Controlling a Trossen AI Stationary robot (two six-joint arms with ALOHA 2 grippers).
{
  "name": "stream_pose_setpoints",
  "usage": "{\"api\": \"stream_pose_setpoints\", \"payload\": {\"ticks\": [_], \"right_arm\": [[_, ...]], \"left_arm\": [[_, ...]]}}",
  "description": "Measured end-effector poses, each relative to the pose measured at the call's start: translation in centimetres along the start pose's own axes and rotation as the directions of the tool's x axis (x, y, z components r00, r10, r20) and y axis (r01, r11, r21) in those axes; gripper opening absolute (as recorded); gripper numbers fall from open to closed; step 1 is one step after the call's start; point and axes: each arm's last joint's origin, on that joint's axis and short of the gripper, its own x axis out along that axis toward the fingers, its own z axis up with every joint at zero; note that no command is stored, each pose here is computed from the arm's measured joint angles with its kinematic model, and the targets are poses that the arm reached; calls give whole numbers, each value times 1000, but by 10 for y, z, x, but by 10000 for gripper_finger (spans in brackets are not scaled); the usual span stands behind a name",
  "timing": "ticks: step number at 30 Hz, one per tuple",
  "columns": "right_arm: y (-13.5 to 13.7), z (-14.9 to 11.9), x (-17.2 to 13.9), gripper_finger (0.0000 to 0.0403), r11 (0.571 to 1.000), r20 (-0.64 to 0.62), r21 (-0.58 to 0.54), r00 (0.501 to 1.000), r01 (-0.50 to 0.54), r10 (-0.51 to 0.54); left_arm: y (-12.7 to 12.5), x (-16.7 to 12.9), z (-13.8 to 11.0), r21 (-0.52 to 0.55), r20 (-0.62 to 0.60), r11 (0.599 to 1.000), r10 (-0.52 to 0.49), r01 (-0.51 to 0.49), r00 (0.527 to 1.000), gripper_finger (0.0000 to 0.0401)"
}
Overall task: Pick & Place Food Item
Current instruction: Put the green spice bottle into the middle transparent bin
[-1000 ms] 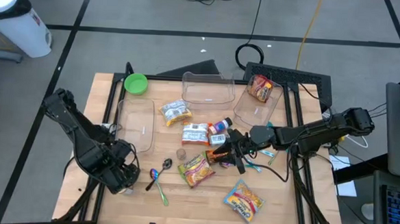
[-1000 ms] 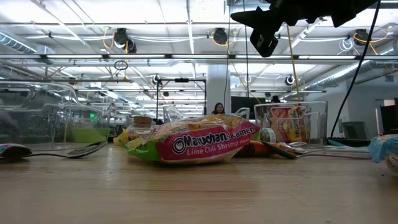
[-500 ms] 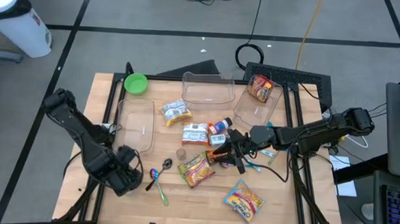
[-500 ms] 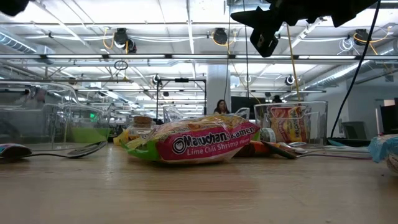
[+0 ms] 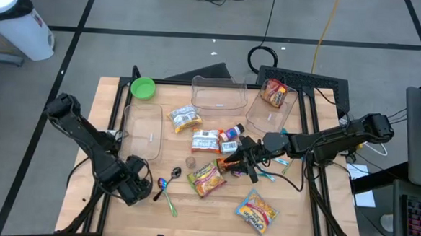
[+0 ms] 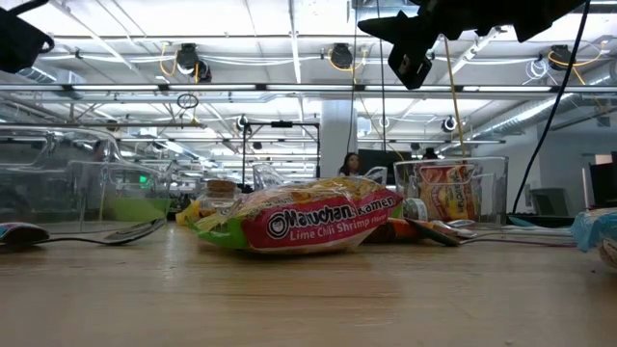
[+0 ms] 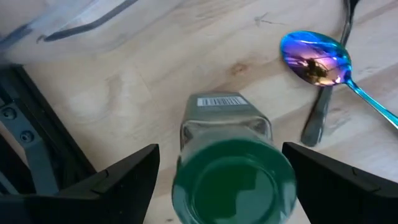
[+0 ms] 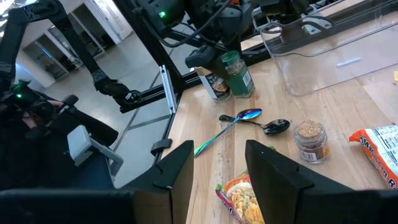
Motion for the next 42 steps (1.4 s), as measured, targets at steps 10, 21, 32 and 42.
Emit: {"api": "stream_pose_setpoints", "payload": {"ticks": [10,21,32,42], "right_arm": [[0,0,0,141,1000,2,0,1000,3,-3],[0,0,0,141,1000,-3,1,1000,6,-6],[0,0,0,141,1000,-3,0,1000,6,-6],[0,0,0,141,1000,-3,-4,1000,6,-6]], "left_arm": [[-1,7,10,24,-26,1000,20,-19,999,336],[-5,7,18,61,-59,998,2,2,998,202],[-6,7,17,89,-97,996,1,7,995,202],[-6,7,16,95,-113,995,4,7,994,203]]}}
